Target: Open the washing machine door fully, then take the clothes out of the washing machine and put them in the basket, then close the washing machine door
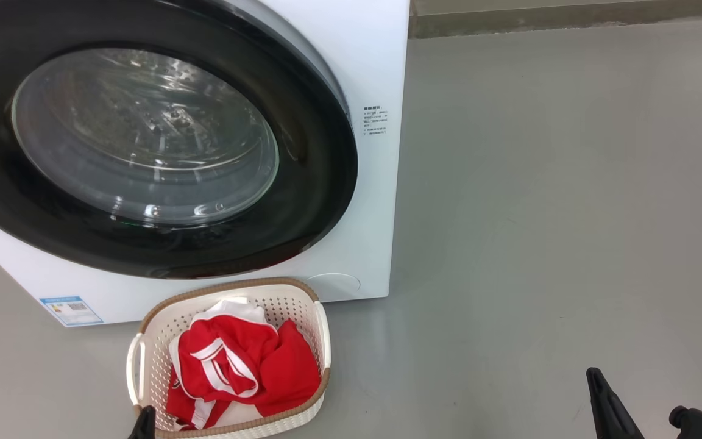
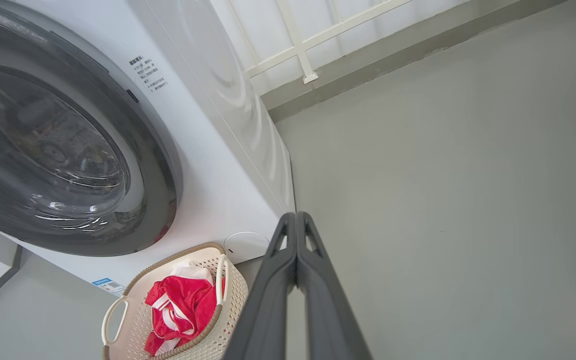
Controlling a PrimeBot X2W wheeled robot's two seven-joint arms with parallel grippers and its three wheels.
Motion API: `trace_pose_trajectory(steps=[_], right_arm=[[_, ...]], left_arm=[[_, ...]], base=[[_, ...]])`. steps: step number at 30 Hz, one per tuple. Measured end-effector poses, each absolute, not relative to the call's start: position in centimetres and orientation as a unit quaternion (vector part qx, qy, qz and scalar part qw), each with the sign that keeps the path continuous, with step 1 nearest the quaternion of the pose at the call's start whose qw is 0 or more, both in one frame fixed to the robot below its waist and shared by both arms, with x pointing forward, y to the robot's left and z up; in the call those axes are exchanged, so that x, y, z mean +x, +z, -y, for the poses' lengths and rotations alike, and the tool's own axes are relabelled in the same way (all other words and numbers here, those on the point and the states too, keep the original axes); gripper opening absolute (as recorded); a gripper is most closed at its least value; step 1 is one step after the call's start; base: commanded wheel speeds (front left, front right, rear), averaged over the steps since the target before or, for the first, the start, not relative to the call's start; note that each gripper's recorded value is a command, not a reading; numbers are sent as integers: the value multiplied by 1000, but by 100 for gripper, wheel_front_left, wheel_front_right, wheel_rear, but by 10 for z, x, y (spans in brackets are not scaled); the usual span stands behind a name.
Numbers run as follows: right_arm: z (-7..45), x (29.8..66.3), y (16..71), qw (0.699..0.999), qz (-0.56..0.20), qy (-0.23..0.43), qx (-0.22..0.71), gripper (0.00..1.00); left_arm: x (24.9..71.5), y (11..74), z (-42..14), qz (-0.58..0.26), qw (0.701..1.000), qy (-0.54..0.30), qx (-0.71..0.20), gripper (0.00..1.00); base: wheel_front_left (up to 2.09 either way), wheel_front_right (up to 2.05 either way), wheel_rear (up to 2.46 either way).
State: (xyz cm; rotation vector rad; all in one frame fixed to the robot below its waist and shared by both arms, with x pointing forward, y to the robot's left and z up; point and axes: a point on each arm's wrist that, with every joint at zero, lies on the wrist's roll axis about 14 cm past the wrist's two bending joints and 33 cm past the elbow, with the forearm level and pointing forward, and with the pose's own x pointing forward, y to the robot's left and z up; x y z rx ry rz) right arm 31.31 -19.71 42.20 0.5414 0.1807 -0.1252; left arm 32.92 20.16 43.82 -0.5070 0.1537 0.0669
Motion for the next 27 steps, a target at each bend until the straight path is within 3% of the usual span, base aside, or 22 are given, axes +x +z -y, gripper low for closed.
trace_pose_trajectory(steps=[27], right_arm=[[201, 327, 430, 915, -78, -78, 389, 0]], left_arm=[[343, 446, -200, -70, 922, 49, -377, 0]], base=[[0, 0, 0]])
